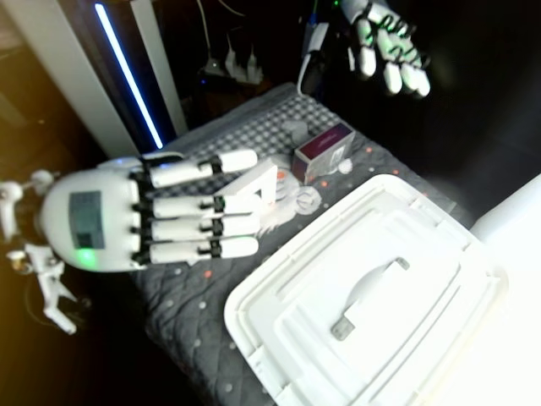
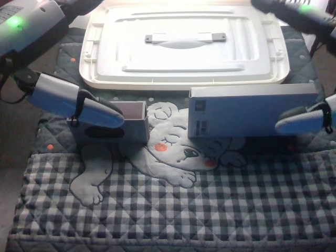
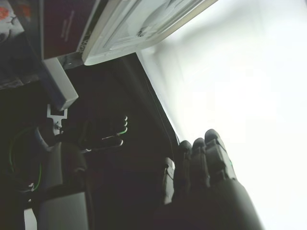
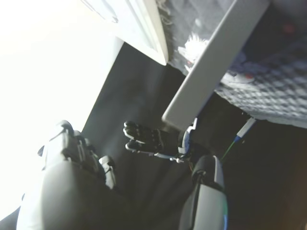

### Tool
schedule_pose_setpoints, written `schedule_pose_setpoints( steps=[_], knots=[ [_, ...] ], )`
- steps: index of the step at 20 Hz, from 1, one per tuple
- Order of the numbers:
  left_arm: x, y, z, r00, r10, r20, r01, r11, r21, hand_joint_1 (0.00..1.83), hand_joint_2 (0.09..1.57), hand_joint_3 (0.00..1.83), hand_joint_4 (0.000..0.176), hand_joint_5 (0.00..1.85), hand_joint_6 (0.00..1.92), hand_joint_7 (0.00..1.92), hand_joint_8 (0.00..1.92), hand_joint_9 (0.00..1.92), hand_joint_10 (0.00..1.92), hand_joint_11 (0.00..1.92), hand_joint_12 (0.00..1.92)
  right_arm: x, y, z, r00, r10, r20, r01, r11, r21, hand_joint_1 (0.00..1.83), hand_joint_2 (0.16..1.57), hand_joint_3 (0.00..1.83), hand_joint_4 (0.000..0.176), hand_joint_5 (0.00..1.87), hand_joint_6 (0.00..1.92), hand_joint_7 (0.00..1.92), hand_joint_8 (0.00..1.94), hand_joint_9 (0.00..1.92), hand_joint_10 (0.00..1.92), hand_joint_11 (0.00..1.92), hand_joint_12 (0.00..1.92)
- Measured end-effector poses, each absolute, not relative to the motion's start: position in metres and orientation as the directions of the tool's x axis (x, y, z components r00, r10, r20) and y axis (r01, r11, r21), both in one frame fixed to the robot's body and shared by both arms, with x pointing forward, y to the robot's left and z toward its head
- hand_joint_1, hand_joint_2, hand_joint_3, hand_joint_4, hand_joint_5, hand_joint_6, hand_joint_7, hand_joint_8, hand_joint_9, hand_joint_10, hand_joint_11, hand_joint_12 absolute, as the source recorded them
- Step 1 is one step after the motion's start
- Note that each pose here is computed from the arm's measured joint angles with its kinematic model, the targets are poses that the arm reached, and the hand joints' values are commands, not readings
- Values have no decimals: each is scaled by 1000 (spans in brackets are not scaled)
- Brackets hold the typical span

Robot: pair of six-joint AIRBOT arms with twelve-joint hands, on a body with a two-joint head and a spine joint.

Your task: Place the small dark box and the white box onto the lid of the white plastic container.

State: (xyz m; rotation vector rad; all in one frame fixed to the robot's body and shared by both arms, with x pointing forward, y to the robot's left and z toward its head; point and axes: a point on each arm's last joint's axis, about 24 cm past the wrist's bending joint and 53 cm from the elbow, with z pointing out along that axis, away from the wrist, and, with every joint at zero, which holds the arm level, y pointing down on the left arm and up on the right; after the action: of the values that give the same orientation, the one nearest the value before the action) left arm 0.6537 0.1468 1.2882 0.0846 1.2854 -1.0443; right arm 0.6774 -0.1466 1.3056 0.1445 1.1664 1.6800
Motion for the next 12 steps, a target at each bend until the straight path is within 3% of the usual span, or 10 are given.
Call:
schedule_pose_setpoints(
  steps=[2, 3, 5, 7, 8, 11, 12],
  knots=[
    [655, 146, 1285, -94, -584, -806, 664, 567, -488, 713, 600, 72, 13, 0, 0, 35, 6, 120, 4, 0, 399, 678, -146, 1305, -455, 785, -420, -668, 12, 744, 863, 584, 59, 166, 15, 5, 48, 9, 0, 0, 13, 10],
    [655, 145, 1283, -99, -577, -811, 662, 570, -486, 694, 616, 66, 0, 0, 0, 47, 5, 125, 4, 0, 444, 678, -147, 1305, -452, 786, -421, -668, 13, 744, 853, 577, 52, 174, 26, 8, 58, 12, 0, 0, 12, 10],
    [658, 141, 1278, -112, -572, -812, 656, 571, -493, 706, 584, 35, 7, 0, 0, 60, 2, 127, 2, 0, 464, 683, -148, 1303, -450, 790, -417, -659, 21, 752, 897, 610, 34, 148, 55, 2, 65, 2, 0, 0, 17, 20],
    [662, 137, 1269, -132, -558, -819, 647, 577, -498, 656, 632, 40, 0, 6, 1, 78, 8, 112, 4, 0, 432, 687, -144, 1300, -453, 790, -414, -651, 24, 759, 902, 601, 19, 144, 80, 8, 90, 8, 0, 0, 32, 32],
    [663, 134, 1266, -140, -553, -821, 645, 578, -500, 652, 647, 43, 0, 10, 2, 83, 8, 111, 3, 0, 437, 690, -141, 1297, -456, 787, -414, -645, 29, 764, 878, 591, 13, 150, 74, 4, 88, 6, 0, 0, 29, 33],
    [670, 132, 1252, -172, -531, -830, 619, 597, -510, 704, 630, 17, 0, 47, 9, 99, 6, 136, 7, 0, 532, 697, -125, 1292, -469, 769, -435, -632, 52, 773, 838, 591, 10, 132, 63, 1, 89, 5, 20, 7, 55, 56],
    [671, 132, 1250, -176, -525, -833, 616, 601, -509, 704, 611, 7, 0, 50, 6, 59, 2, 92, 1, 0, 485, 697, -124, 1292, -471, 765, -439, -632, 55, 773, 836, 589, 0, 132, 62, 5, 84, 0, 17, 3, 10, 143]
  ],
)
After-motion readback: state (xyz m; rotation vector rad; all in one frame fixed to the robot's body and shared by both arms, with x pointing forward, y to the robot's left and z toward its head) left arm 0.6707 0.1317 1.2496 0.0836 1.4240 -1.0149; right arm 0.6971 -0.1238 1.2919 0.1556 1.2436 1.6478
